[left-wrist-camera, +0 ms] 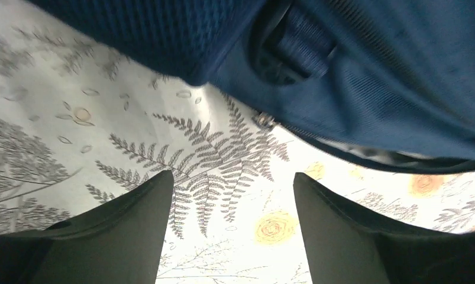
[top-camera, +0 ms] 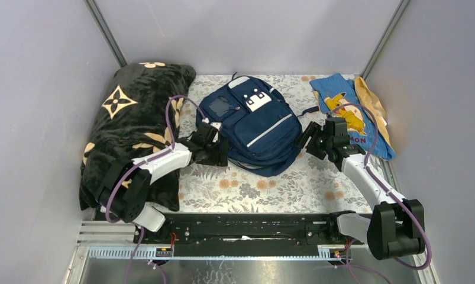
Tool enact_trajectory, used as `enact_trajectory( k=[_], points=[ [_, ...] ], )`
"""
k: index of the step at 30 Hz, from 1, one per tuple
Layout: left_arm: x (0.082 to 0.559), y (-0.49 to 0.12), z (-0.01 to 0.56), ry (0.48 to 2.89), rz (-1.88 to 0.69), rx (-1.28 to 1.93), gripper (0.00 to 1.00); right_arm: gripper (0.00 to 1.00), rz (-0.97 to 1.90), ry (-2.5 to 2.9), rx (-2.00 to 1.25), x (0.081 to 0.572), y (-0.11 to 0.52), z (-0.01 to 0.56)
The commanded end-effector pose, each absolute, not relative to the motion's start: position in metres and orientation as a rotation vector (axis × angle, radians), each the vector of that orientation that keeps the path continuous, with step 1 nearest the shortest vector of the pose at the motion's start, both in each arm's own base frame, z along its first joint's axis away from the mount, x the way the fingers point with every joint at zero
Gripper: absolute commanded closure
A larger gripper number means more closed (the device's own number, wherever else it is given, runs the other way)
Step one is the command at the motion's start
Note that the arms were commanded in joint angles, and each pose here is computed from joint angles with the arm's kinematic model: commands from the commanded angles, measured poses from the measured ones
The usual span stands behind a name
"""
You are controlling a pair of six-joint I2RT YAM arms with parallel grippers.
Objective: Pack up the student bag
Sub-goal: Zip the student bag at the center of the board.
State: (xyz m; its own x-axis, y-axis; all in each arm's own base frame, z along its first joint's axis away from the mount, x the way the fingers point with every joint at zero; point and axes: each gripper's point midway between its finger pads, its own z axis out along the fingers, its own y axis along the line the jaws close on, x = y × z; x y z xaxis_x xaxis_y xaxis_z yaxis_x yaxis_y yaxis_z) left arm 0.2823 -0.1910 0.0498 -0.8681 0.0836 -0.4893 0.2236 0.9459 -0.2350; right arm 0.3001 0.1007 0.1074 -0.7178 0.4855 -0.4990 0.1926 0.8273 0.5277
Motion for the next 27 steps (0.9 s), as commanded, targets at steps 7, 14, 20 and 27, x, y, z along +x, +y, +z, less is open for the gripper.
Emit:
enact_trajectory(
  k=[7,14,20,27],
  points=[
    [0.301,-0.21,0.032,2.418,-0.576,0.061,0.34,0.27,0.63,2.307,0.466,0.312,0.107,0.122],
    [0.307,-0.217,0.019,2.396,-0.62,0.097,0.47,0.27,0.69,2.341,0.468,0.314,0.116,0.111],
    [0.309,-0.213,0.023,2.394,-0.585,0.086,0.69,0.27,0.716,2.355,0.473,0.315,0.12,0.106],
    [0.31,-0.204,0.039,2.392,-0.516,0.092,0.88,0.25,0.754,2.352,0.503,0.314,0.124,0.108]
  ],
)
